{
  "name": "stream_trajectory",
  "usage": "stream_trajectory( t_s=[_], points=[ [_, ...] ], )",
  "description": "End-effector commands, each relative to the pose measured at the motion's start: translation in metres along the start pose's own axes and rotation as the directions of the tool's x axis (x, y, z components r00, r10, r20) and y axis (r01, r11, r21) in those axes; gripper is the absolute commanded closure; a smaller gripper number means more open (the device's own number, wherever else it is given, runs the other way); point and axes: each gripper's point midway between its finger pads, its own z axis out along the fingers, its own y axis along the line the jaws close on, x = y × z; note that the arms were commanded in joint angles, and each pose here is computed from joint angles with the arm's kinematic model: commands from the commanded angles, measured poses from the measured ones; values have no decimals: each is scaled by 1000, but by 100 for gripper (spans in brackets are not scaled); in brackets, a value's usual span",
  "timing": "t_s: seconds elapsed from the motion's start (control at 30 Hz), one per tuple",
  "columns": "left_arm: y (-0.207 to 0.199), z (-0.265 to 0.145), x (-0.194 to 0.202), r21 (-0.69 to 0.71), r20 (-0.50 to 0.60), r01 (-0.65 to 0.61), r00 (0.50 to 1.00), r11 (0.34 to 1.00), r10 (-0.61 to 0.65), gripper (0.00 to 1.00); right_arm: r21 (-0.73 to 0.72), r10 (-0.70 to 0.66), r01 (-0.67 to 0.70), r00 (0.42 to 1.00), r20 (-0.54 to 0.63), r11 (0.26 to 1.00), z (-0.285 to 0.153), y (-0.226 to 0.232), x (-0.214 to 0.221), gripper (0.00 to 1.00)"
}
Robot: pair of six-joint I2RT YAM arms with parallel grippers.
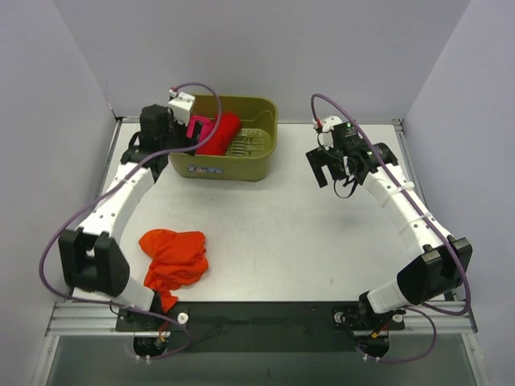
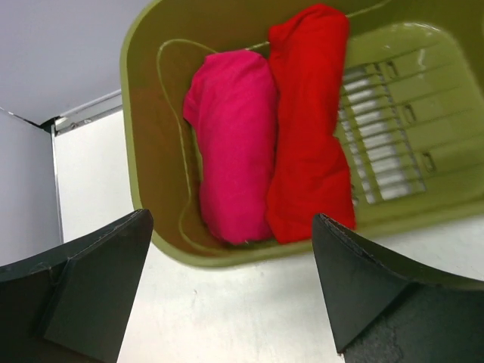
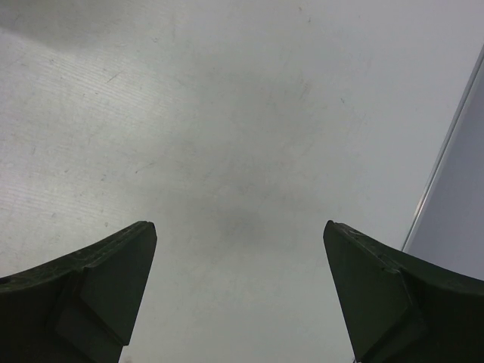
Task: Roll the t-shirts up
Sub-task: Move the bin to the corner of the board.
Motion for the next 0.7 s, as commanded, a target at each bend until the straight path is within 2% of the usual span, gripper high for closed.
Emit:
stream_trajectory(
  t_s=[0.0, 0.07, 0.13, 0.17, 0.2, 0.27, 0.37, 0.43, 0.5, 0.53, 0.57, 0.67],
  points=[
    [38, 39, -22, -73, 4, 45, 999, 996, -45, 3, 5, -2, 2, 1000, 24, 1000, -14, -2, 0, 0],
    [53, 72, -10, -63, -29, 90, 995, 994, -92, 3, -17, -33, 34, 999, 20, 999, -14, 1, 3, 0],
    [66, 85, -39, -46, 14, 150, 989, 988, -150, 3, -51, -57, 58, 998, 20, 997, -14, 7, 4, 0],
    [65, 108, -22, -35, -35, 168, 985, 985, -169, 3, -58, -59, 59, 998, 11, 997, -13, 8, 6, 0],
    [74, 108, -43, -56, -13, 174, 984, 983, -175, 4, -61, -61, 61, 998, 7, 996, -12, 9, 6, 0],
    [77, 130, -28, -79, -61, 181, 981, 980, -186, 12, -65, -66, 66, 998, 8, 996, -12, 9, 5, 1],
    [87, 141, -34, -86, -46, 202, 977, 976, -207, 19, -54, -64, 64, 998, 4, 996, -11, 7, 6, 1],
    [81, 151, -47, 26, 12, 127, 992, 992, -128, 38, -52, -58, 58, 998, -2, 997, -11, 7, 9, 1],
    [78, 172, -32, 83, -18, 96, 995, 992, -95, 97, -57, -52, 52, 999, -3, 997, -11, 8, 10, 1],
    [82, 165, -71, 114, 73, 81, 993, 990, -90, 100, -62, -56, 55, 998, -11, 997, -10, 9, 13, 1],
    [75, 183, -51, 145, 32, 92, 995, 985, -98, 100, -67, -56, 55, 998, -13, 996, -10, 10, 14, 1],
    [56, 185, -44, 213, 8, 97, 995, 972, -101, 100, -73, -66, 64, 997, -26, 995, -6, 12, 18, 1]
  ],
)
